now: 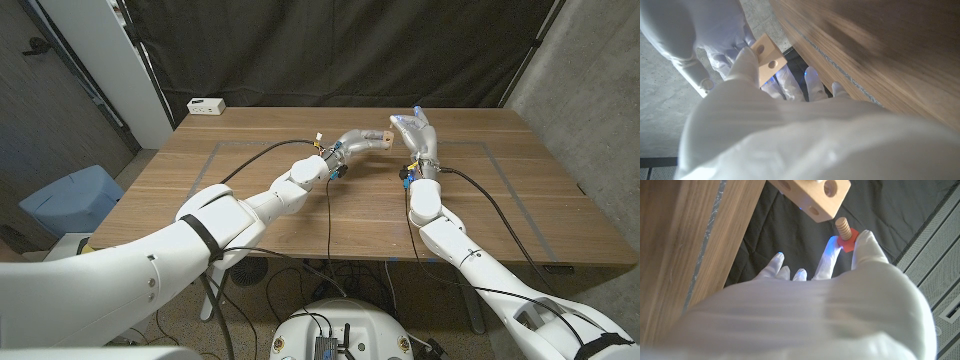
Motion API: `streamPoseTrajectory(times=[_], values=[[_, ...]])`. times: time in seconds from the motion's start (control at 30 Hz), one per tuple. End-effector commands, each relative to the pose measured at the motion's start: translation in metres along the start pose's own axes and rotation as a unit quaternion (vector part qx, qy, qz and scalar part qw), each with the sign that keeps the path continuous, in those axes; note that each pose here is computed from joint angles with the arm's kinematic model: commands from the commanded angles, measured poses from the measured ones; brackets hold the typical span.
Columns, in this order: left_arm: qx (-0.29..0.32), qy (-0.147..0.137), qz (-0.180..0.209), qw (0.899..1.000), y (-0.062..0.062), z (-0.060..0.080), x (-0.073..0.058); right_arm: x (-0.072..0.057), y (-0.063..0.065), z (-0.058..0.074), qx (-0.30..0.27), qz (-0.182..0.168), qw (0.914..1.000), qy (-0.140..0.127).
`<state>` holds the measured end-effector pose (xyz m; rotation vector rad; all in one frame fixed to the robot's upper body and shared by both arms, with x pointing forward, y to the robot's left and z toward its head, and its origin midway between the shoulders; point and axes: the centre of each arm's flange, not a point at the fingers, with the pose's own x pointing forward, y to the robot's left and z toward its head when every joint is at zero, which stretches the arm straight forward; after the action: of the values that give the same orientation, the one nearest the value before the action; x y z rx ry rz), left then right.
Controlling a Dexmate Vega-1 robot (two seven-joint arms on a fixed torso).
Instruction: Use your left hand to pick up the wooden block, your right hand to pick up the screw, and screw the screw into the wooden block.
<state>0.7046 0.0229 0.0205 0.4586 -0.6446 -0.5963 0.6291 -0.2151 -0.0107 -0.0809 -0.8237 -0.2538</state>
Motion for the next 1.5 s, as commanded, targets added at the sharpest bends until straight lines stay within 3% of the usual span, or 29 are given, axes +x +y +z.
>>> streamPoseTrajectory(times=[0.03,1.5], values=[[-0.003,-0.004,0.001,1.000,-0.0021,0.0002,-0.0007,-0.0025,0.0005,0.0012,-0.009,0.005,0.9999,0.000],[-0.011,0.004,0.004,1.000,-0.0038,-0.0026,0.0001,-0.0073,0.0037,-0.0061,-0.018,0.007,0.9998,0.002]])
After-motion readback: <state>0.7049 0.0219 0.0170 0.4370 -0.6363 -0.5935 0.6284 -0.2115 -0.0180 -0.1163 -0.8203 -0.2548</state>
